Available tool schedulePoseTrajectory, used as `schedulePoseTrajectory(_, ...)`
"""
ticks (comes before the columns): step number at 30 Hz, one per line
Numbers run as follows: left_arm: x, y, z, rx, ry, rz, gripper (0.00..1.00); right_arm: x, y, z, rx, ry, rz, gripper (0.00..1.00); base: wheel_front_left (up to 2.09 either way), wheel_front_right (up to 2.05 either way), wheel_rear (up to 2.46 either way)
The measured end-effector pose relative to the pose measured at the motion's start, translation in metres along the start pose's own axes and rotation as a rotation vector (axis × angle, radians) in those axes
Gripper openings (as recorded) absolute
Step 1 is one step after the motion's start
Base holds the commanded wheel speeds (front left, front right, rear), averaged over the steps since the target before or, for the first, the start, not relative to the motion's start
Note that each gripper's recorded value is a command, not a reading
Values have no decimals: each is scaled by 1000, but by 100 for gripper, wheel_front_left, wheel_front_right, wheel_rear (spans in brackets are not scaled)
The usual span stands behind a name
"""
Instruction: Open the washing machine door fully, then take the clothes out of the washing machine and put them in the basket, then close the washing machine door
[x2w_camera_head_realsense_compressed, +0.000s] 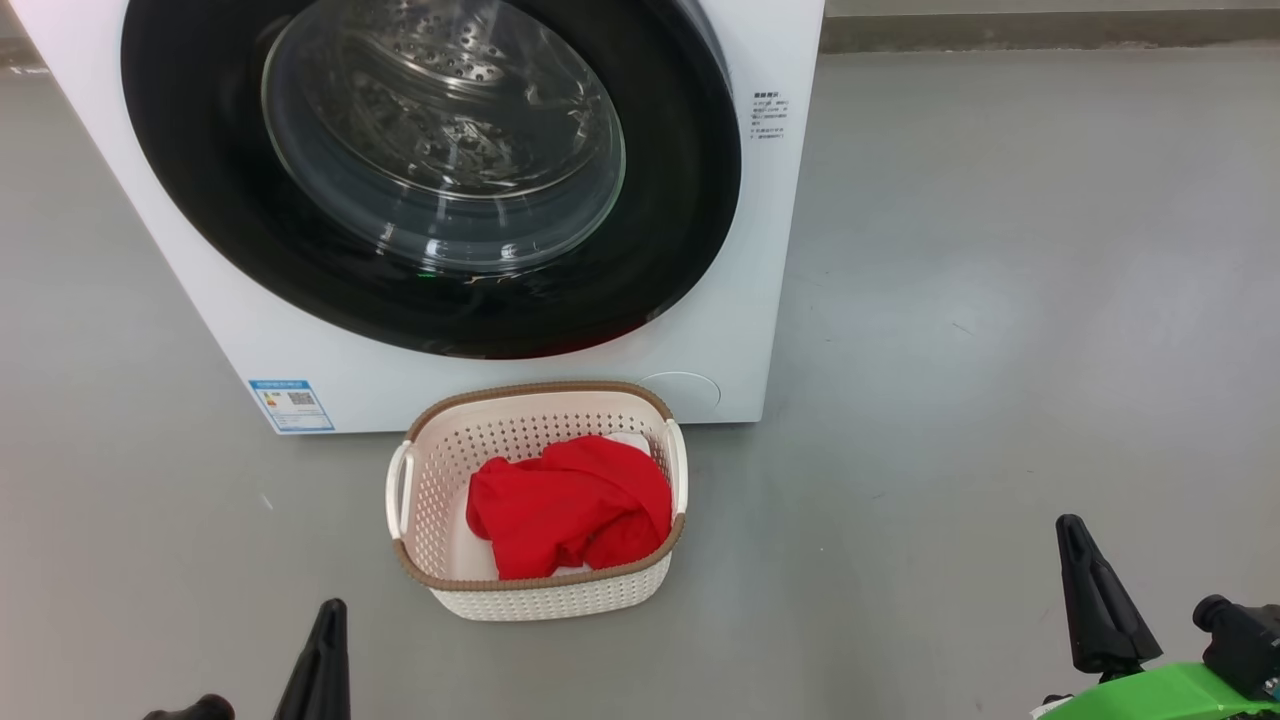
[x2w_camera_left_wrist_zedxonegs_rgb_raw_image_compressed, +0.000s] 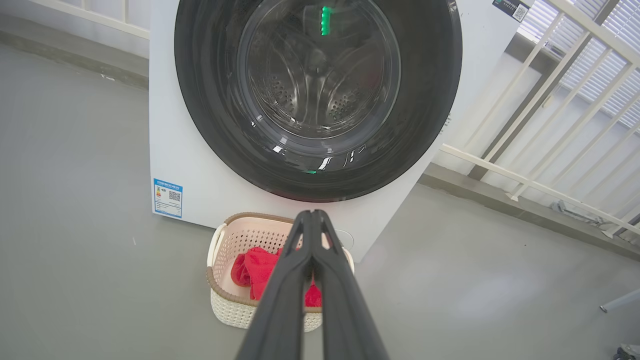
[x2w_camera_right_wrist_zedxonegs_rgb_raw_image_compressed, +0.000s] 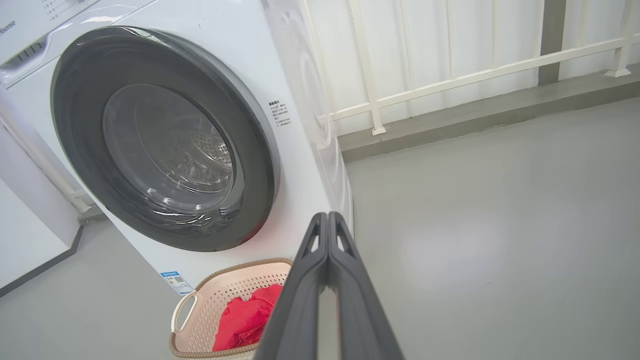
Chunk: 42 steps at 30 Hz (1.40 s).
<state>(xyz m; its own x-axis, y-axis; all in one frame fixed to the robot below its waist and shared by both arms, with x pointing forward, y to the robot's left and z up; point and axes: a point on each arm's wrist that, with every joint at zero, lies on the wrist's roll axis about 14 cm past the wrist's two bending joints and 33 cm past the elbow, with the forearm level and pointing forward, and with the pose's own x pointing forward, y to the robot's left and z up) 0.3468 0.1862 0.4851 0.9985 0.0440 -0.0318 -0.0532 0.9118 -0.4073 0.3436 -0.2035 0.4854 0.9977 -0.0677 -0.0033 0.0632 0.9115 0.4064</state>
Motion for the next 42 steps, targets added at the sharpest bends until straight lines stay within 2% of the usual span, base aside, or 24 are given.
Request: schedulePoseTrajectory(42, 14, 7, -5, -482, 61, 44, 0, 14, -3, -6, 493, 44, -46, 0, 0, 0, 0)
